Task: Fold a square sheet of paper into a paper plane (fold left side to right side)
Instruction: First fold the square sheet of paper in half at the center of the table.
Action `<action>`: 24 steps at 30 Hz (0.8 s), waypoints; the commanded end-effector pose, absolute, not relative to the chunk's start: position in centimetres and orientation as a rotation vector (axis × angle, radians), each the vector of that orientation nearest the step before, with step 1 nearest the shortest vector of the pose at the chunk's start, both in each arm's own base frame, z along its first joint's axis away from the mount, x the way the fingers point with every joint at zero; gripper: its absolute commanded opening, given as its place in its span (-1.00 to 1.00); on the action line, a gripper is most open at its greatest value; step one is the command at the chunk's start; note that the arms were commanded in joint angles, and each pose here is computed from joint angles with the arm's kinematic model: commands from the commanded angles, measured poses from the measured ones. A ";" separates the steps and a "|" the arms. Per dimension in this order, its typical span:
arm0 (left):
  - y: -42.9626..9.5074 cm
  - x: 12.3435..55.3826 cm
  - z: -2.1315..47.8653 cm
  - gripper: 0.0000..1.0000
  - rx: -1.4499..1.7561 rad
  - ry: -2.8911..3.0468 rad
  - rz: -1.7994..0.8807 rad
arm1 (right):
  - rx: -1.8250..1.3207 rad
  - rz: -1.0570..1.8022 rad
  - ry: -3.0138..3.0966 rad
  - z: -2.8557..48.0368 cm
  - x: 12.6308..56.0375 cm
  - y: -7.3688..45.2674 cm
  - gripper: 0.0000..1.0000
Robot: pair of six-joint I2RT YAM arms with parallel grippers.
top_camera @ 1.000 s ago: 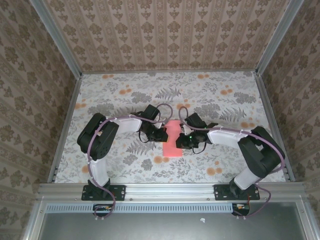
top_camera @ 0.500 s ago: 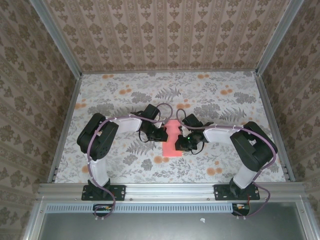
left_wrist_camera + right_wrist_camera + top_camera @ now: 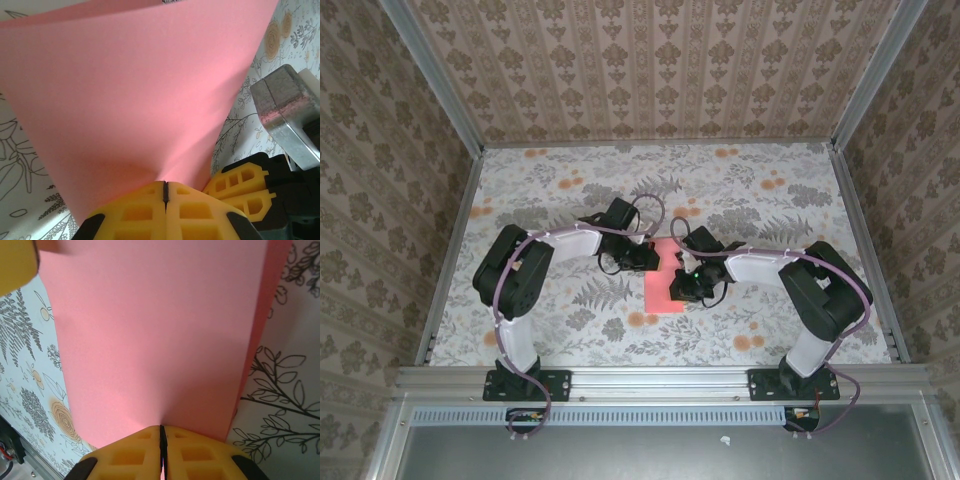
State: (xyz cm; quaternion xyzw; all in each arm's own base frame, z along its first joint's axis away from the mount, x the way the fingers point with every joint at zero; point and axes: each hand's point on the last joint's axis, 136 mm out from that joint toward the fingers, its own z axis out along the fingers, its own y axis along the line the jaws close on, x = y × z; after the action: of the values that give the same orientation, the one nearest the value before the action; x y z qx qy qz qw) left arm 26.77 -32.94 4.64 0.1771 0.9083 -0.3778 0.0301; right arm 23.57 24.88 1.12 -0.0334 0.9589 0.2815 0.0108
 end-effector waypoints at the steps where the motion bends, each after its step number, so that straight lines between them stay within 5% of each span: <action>1: -32.6 26.5 3.6 -0.99 0.549 2.813 -1.183 | -0.073 0.657 3.100 -1.5 22.5 22.1 -0.79; 24: -29.4 29.7 -0.2 -1.00 0.373 2.830 -1.014 | -0.125 0.531 3.150 -2.1 21.9 20.6 -0.80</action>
State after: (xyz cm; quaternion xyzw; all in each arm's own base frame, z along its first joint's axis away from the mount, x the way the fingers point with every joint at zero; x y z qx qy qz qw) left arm 27.65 -31.40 2.05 0.1556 0.9117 -0.3787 0.0352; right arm 23.95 24.57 1.07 -0.0540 0.9633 0.2625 0.0155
